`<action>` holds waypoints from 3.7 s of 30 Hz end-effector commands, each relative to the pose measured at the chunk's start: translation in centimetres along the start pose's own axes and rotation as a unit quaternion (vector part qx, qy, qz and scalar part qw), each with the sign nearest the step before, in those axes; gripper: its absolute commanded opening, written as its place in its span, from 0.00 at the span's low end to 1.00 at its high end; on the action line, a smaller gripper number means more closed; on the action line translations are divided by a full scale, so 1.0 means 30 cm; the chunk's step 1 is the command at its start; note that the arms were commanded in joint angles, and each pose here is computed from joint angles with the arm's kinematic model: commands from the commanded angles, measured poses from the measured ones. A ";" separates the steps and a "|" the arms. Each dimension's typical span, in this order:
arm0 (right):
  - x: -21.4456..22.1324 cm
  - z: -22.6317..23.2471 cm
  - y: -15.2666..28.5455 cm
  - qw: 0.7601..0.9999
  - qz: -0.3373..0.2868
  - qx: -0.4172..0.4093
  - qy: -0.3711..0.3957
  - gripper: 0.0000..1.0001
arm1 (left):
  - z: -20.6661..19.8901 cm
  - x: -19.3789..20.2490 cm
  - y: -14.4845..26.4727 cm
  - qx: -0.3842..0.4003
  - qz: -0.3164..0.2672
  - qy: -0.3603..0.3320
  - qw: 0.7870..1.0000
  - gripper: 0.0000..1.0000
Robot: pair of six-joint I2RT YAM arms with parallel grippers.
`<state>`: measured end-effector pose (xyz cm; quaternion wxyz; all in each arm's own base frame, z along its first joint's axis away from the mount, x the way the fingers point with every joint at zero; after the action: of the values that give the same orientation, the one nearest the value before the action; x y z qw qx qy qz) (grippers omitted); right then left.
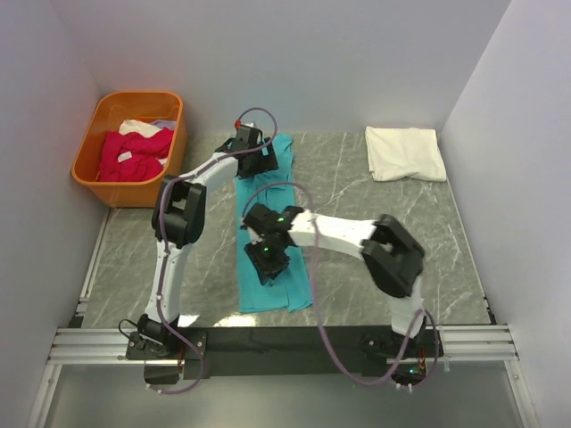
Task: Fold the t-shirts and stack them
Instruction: Fold the tshirt
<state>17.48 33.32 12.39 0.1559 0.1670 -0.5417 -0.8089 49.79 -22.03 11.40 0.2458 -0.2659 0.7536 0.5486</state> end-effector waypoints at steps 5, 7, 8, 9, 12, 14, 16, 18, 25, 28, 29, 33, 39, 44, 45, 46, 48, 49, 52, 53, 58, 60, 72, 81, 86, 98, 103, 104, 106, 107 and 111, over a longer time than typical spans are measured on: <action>0.036 -0.167 0.361 0.973 -0.201 -0.027 -0.110 0.46 | -0.097 -0.208 0.386 0.059 -0.106 -0.009 0.993 0.95; 0.042 -0.235 0.396 0.963 -0.227 -0.025 -0.144 0.46 | -0.111 -0.203 0.453 0.058 -0.107 -0.008 0.993 0.91; 0.048 -0.296 0.423 0.953 -0.248 -0.025 -0.173 0.46 | -0.122 -0.182 0.516 0.061 -0.099 -0.010 0.993 0.90; 0.052 -0.321 0.434 0.948 -0.257 -0.029 -0.184 0.46 | -0.129 -0.167 0.548 0.062 -0.097 -0.013 0.993 0.89; 0.073 -0.377 0.458 0.941 -0.270 -0.048 -0.197 0.44 | -0.137 -0.065 0.666 0.053 -0.078 -0.021 0.995 0.84; 0.089 -0.389 0.453 0.946 -0.260 -0.035 -0.191 0.43 | -0.126 0.040 0.743 0.052 -0.058 -0.022 0.997 0.83; 0.098 -0.396 0.441 0.947 -0.257 -0.029 -0.193 0.42 | -0.115 0.118 0.790 0.050 -0.046 -0.020 0.997 0.77; 0.116 -0.414 0.428 0.945 -0.260 -0.018 -0.200 0.42 | -0.109 0.237 0.847 0.058 -0.019 -0.016 0.998 0.74; 0.134 -0.455 0.413 0.938 -0.267 -0.006 -0.221 0.41 | -0.177 0.552 0.923 0.079 0.107 -0.027 0.991 0.63; 0.133 -0.449 0.418 0.938 -0.267 -0.015 -0.221 0.41 | -0.228 0.649 0.916 0.090 0.154 -0.043 0.983 0.58; 0.134 -0.451 0.414 0.939 -0.264 -0.014 -0.221 0.41 | -0.246 0.682 0.916 0.092 0.168 -0.054 0.980 0.57; 0.136 -0.450 0.416 0.940 -0.262 -0.014 -0.218 0.41 | -0.281 0.752 0.883 0.071 0.211 -0.094 0.970 0.44; 0.149 -0.454 0.413 0.941 -0.259 -0.009 -0.217 0.41 | -0.320 0.799 0.840 0.060 0.241 -0.124 0.961 0.41; 0.155 -0.460 0.395 0.944 -0.249 -0.009 -0.216 0.41 | -0.361 0.850 0.818 0.063 0.266 -0.148 0.951 0.41; 0.153 -0.460 0.395 0.944 -0.249 -0.009 -0.216 0.41 | -0.366 0.857 0.813 0.062 0.268 -0.150 0.950 0.41; 0.154 -0.462 0.390 0.944 -0.247 -0.009 -0.217 0.41 | -0.371 0.867 0.805 0.060 0.274 -0.154 0.947 0.40; 0.152 -0.459 0.389 0.945 -0.246 -0.010 -0.216 0.41 | -0.378 0.884 0.801 0.059 0.281 -0.160 0.944 0.40; 0.149 -0.461 0.393 0.944 -0.249 -0.010 -0.215 0.41 | -0.379 0.893 0.795 0.050 0.288 -0.164 0.942 0.40; 0.146 -0.463 0.398 0.944 -0.250 -0.008 -0.213 0.41 | -0.376 0.913 0.787 0.034 0.299 -0.172 0.938 0.40; 0.145 -0.463 0.399 0.944 -0.251 -0.008 -0.213 0.41 | -0.372 0.918 0.790 0.029 0.303 -0.172 0.937 0.40; 0.150 -0.470 0.385 0.945 -0.246 -0.009 -0.215 0.41 | -0.344 0.921 0.785 -0.001 0.293 -0.175 0.940 0.39; 0.149 -0.472 0.382 0.945 -0.245 -0.011 -0.215 0.41 | -0.343 0.927 0.781 -0.001 0.297 -0.175 0.939 0.38; 0.244 -0.426 0.301 0.955 -0.138 -0.099 -0.242 0.43 | -0.274 0.835 0.894 -0.025 0.244 -0.114 0.963 0.45; 0.301 -0.323 0.203 0.967 -0.064 -0.069 -0.238 0.45 | -0.074 0.889 0.923 -0.049 0.274 -0.055 0.959 0.47; 0.300 -0.301 0.149 0.970 -0.032 -0.033 -0.237 0.45 | -0.009 0.929 0.925 -0.060 0.291 -0.042 0.954 0.48; 0.295 -0.302 0.083 0.970 0.005 -0.004 -0.242 0.37 | 0.023 0.955 0.894 -0.037 0.304 -0.029 0.951 0.49; 0.295 -0.300 0.071 0.971 0.016 -0.002 -0.240 0.30 | 0.018 0.938 0.900 -0.030 0.294 -0.024 0.955 0.49; 0.294 -0.298 0.073 0.971 0.014 -0.002 -0.238 0.28 | 0.017 0.933 0.902 -0.029 0.292 -0.022 0.956 0.49; 0.293 -0.298 0.074 0.971 0.016 -0.002 -0.237 0.16 | 0.020 0.932 0.904 -0.026 0.291 -0.019 0.956 0.49; 0.292 -0.299 0.076 0.971 0.015 -0.001 -0.238 0.09 | 0.023 0.932 0.903 -0.027 0.293 -0.017 0.955 0.48; 0.289 -0.293 0.088 0.972 0.011 -0.003 -0.235 0.00 | 0.038 0.965 0.897 -0.025 0.315 -0.017 0.948 0.38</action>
<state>13.34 20.82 9.84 0.0358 -0.0496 -0.5664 -0.8218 10.84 -17.86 10.82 0.0670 -0.0232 0.7692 0.6350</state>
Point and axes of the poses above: each gripper's point midway between its finger pads, its own y axis back along the fingers, its own z axis along the line the jaws close on, x = y × z, the point moved 9 cm from there along y, back along the fingers, and after that the axes turned 10 degrees about -y, right-handed, at the moved point
